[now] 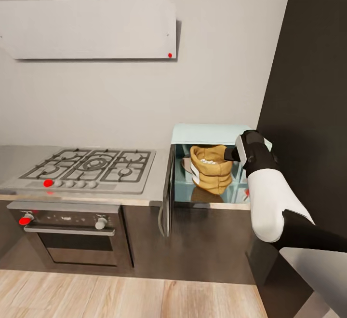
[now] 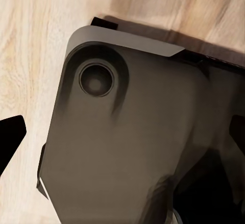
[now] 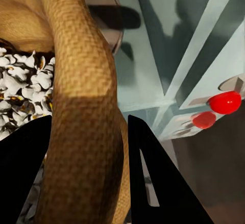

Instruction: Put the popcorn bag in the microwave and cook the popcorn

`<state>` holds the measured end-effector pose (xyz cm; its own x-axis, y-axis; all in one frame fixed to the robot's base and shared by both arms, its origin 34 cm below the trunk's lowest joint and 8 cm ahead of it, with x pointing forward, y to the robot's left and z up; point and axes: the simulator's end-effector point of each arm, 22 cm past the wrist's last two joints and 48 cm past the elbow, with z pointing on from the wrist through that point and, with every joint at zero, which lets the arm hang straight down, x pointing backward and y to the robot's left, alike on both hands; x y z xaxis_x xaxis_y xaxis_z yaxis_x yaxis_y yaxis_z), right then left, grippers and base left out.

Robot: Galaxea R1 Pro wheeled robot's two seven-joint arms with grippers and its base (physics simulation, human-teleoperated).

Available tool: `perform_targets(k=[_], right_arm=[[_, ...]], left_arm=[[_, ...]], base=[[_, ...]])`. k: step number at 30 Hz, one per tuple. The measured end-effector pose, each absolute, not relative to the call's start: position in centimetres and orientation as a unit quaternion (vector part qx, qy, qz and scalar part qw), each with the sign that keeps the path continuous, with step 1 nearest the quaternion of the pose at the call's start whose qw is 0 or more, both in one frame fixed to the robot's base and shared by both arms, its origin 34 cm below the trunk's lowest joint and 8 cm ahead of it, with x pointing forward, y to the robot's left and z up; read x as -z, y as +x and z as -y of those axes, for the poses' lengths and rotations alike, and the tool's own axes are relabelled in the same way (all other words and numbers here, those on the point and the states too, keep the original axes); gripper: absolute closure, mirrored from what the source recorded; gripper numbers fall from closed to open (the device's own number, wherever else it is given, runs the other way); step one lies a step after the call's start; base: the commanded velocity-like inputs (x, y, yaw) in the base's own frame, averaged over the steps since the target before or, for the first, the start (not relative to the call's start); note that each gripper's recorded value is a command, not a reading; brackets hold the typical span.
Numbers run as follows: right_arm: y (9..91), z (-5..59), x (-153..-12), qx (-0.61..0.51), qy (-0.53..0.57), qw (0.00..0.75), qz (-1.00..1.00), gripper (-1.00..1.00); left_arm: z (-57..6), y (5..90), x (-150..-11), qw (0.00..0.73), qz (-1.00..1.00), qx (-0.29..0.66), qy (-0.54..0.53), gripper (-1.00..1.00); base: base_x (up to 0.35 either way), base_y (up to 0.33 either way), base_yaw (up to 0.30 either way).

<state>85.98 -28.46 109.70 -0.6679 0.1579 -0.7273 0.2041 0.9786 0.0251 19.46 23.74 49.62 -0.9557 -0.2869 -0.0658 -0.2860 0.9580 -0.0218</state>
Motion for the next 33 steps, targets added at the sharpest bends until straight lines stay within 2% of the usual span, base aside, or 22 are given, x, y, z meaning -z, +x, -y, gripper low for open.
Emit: perform_targets(k=[6, 20, 33], right_arm=[[86.0, 28.4, -109.7, 0.029, 0.099, 0.395, -0.913, 1.0], [85.9, 28.7, -109.7, 0.03, 0.101, 0.395, -0.913, 1.0], [85.8, 29.0, -108.5, 0.028, 0.102, 0.382, -0.918, 1.0]], left_arm=[[-23.8, 19.5, -49.6, 0.034, -0.989, 0.006, -0.145, -1.0], [-23.7, 19.5, -49.6, 0.034, -0.989, 0.007, -0.145, -1.0], [-23.7, 19.5, -49.6, 0.035, -0.989, 0.007, -0.145, -1.0]], base=[[0.054, 0.003, 0.0], [0.261, 0.089, 0.0], [0.019, 0.004, 0.0]])
